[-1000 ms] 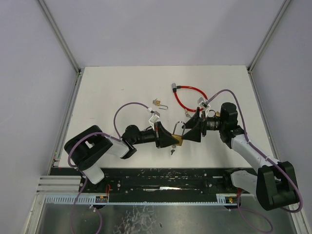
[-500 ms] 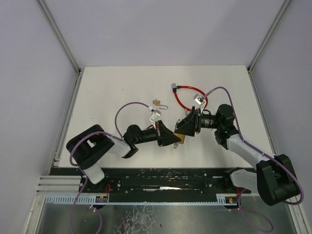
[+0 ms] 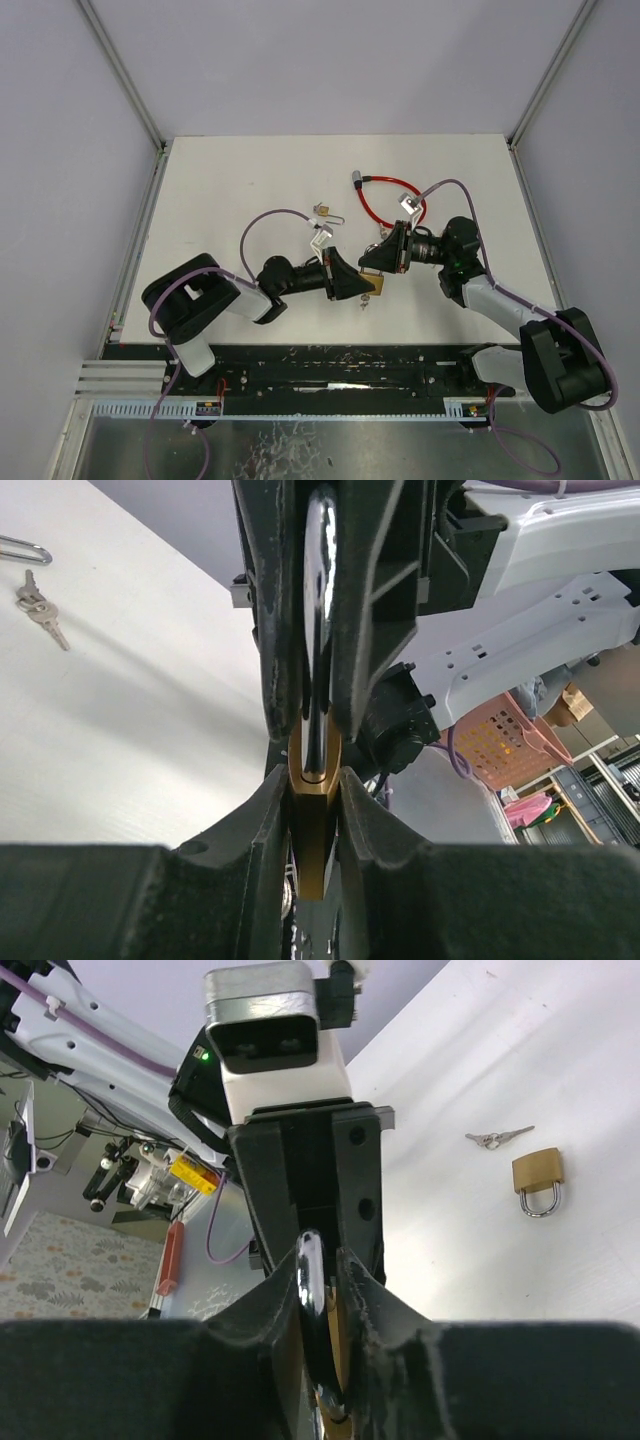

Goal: Lock with the key
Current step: Lock the lock.

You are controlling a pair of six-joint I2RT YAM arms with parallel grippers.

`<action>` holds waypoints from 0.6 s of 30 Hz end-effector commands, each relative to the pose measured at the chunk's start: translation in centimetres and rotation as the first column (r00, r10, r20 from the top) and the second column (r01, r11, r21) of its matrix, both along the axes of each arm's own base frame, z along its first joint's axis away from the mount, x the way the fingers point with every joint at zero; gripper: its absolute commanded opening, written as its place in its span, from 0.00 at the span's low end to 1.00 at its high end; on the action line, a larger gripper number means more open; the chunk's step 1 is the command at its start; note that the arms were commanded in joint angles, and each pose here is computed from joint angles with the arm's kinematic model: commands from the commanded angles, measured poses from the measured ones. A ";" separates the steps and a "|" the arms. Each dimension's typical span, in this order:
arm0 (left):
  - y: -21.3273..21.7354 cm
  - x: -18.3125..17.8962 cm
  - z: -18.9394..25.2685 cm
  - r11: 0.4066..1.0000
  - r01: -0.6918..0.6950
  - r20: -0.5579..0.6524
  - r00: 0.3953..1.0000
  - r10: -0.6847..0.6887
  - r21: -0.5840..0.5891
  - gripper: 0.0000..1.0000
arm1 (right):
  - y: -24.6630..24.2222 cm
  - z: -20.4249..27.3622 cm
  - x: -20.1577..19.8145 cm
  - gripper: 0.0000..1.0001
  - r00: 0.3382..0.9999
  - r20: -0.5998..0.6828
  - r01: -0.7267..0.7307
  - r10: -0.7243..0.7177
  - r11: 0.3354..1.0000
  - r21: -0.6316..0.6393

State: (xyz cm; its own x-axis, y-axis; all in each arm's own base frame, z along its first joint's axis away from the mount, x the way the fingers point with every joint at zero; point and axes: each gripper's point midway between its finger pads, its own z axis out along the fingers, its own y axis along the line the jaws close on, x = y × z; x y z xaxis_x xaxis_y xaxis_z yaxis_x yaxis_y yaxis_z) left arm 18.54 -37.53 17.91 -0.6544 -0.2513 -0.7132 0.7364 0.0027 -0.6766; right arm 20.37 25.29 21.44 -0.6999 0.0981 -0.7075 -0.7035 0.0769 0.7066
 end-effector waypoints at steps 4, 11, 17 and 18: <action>-0.1 0.7 3.5 0.992 -0.032 0.065 0.997 0.040 -0.120 0.05 | 0.4 1.8 -0.7 0.00 0.996 0.077 -0.052 0.049 0.998 0.032; 0.6 0.8 2.1 0.994 -0.063 0.020 0.998 0.065 -0.094 0.57 | -1.1 3.5 0.5 0.00 0.994 0.106 0.018 -0.024 0.998 0.063; 0.9 0.7 1.4 0.993 -0.078 -0.012 0.997 0.077 -0.084 0.68 | -1.9 4.0 1.1 0.00 0.993 0.101 0.047 -0.054 0.997 0.068; 0.9 0.7 1.4 0.994 -0.076 -0.021 0.997 0.075 -0.084 0.68 | -2.0 4.0 1.2 0.00 0.993 0.100 0.050 -0.057 0.996 0.069</action>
